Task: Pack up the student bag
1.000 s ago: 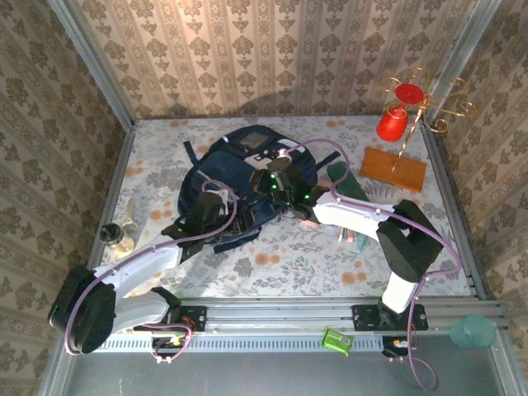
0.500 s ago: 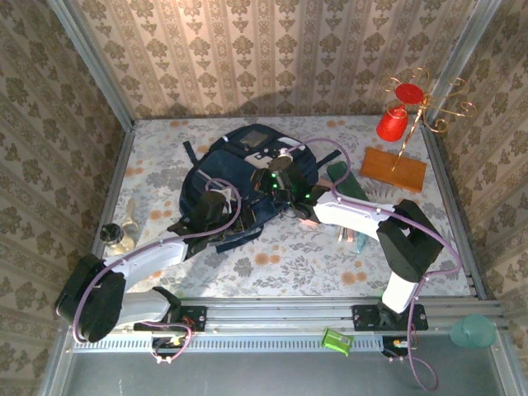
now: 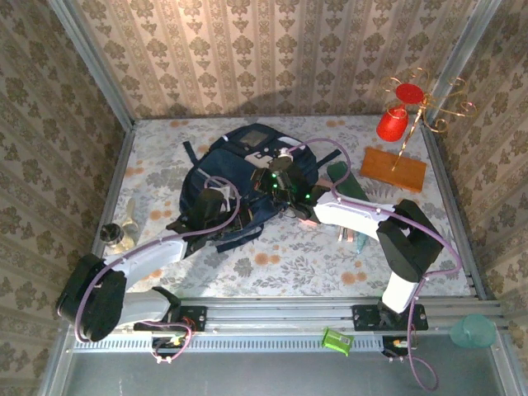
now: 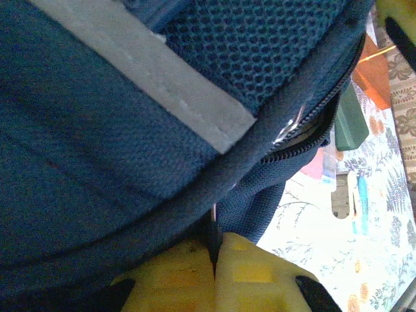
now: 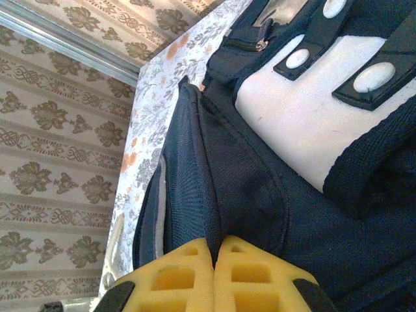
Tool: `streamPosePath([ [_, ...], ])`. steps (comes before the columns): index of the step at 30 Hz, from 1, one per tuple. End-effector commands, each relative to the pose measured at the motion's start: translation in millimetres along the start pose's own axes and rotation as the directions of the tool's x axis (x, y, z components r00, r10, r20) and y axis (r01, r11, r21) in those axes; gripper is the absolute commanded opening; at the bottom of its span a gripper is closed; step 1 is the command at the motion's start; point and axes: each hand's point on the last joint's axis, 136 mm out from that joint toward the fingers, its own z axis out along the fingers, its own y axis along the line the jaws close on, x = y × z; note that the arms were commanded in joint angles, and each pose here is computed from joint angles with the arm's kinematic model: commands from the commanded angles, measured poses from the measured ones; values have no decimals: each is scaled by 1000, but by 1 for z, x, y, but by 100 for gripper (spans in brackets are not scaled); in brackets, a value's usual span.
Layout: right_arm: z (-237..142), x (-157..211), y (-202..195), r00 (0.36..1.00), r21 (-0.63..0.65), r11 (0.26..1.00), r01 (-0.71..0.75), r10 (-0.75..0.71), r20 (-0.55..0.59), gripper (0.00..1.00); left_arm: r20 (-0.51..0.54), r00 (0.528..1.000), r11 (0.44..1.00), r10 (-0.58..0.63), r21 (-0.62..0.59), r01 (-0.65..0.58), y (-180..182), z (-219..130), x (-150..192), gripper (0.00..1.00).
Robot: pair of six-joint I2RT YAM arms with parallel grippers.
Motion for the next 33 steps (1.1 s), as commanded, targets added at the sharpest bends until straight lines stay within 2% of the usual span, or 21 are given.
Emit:
streamPosePath([
  [1, -17, -27, 14, 995, -44, 999, 17, -13, 102, 0, 93, 994, 997, 62, -48, -57, 5, -17, -24, 0],
  [7, -22, -35, -32, 990, 71, 995, 75, -82, 111, 0, 70, 996, 985, 56, -164, -44, 48, -38, -16, 0],
  [12, -23, -38, -49, 989, 89, 988, 124, -131, 73, 0, 58, 997, 971, 50, -238, -35, 72, -48, -16, 0],
  [17, -13, -38, -54, 983, 55, 982, 183, -181, -32, 0, 32, 996, 947, 79, -313, -65, 85, -53, -15, 0],
  [19, -4, -33, -55, 970, 29, 976, 218, -213, -114, 0, 25, 995, 940, 96, -330, -83, 87, -55, -15, 0],
  [24, 17, -18, -50, 921, -51, 960, 275, -278, -274, 0, 20, 991, 976, 130, -177, -124, 55, -47, -16, 0],
  [28, 26, -12, -44, 894, -97, 951, 293, -309, -325, 0, 10, 990, 984, 140, -110, -138, 41, -44, -13, 0],
  [31, 31, -17, -45, 856, -70, 930, 362, -361, -370, 1, -30, 984, 983, 177, -38, -178, 21, -42, 0, 0],
  [33, 34, -22, -48, 840, -28, 918, 395, -374, -393, 6, -45, 982, 983, 184, 6, -184, 10, -41, 5, 0],
])
